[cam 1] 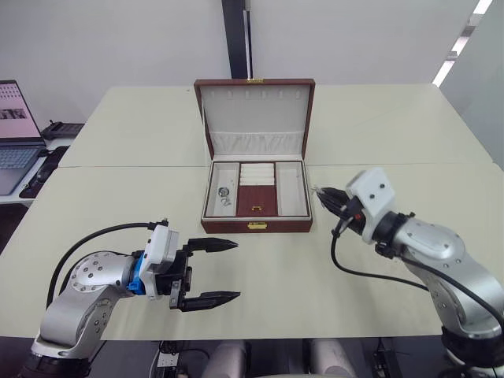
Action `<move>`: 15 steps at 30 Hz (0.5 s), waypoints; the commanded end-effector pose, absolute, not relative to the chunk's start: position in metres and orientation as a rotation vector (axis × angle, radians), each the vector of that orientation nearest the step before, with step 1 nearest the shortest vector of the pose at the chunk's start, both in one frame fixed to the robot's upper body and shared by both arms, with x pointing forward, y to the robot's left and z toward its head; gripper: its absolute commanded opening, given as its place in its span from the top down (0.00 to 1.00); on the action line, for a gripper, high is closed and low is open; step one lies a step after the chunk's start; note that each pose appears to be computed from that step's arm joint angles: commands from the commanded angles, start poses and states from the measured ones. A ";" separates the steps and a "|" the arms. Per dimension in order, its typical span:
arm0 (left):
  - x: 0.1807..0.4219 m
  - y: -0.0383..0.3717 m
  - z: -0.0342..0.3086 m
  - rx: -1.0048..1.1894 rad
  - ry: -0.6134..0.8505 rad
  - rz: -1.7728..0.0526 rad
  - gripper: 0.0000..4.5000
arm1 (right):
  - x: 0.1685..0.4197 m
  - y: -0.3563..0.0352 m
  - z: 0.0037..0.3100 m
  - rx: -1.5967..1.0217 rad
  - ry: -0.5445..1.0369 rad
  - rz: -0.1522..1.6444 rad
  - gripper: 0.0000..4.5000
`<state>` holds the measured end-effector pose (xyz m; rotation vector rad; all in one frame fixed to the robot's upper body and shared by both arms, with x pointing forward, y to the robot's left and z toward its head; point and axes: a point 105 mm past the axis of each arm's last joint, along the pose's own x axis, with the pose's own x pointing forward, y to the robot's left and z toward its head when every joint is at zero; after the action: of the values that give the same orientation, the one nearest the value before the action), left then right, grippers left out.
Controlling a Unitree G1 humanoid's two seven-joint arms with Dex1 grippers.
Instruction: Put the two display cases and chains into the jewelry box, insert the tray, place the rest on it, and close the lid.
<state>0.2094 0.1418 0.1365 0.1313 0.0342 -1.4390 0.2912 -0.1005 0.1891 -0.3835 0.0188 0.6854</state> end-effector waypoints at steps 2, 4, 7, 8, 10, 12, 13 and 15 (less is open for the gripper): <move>0.207 0.135 0.144 0.122 -0.007 -1.446 0.00 | 0.304 -0.076 0.213 -0.405 -0.053 0.748 0.97; 0.209 0.134 0.146 0.109 -0.017 -1.432 0.00 | 0.312 -0.069 0.217 -0.409 -0.060 0.757 0.97; 0.212 0.134 0.150 0.083 -0.034 -1.398 0.00 | 0.323 -0.063 0.217 -0.425 -0.054 0.761 0.97; 0.214 0.134 0.151 0.075 -0.041 -1.382 0.00 | 0.326 -0.062 0.215 -0.429 -0.047 0.758 0.97; 0.216 0.134 0.153 0.064 -0.049 -1.362 0.00 | 0.330 -0.061 0.212 -0.434 -0.039 0.753 0.97; 0.221 0.136 0.157 0.045 -0.064 -1.316 0.00 | 0.335 -0.062 0.205 -0.448 -0.019 0.737 0.97; 0.223 0.137 0.158 0.035 -0.070 -1.290 0.00 | 0.338 -0.063 0.201 -0.456 -0.005 0.727 0.97; 0.226 0.138 0.160 0.025 -0.079 -1.255 0.00 | 0.342 -0.065 0.195 -0.465 0.014 0.708 0.97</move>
<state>0.2261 0.1380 0.1475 0.0163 -0.0243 -1.2772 0.3408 -0.0666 0.1854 -0.4491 0.0646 0.7229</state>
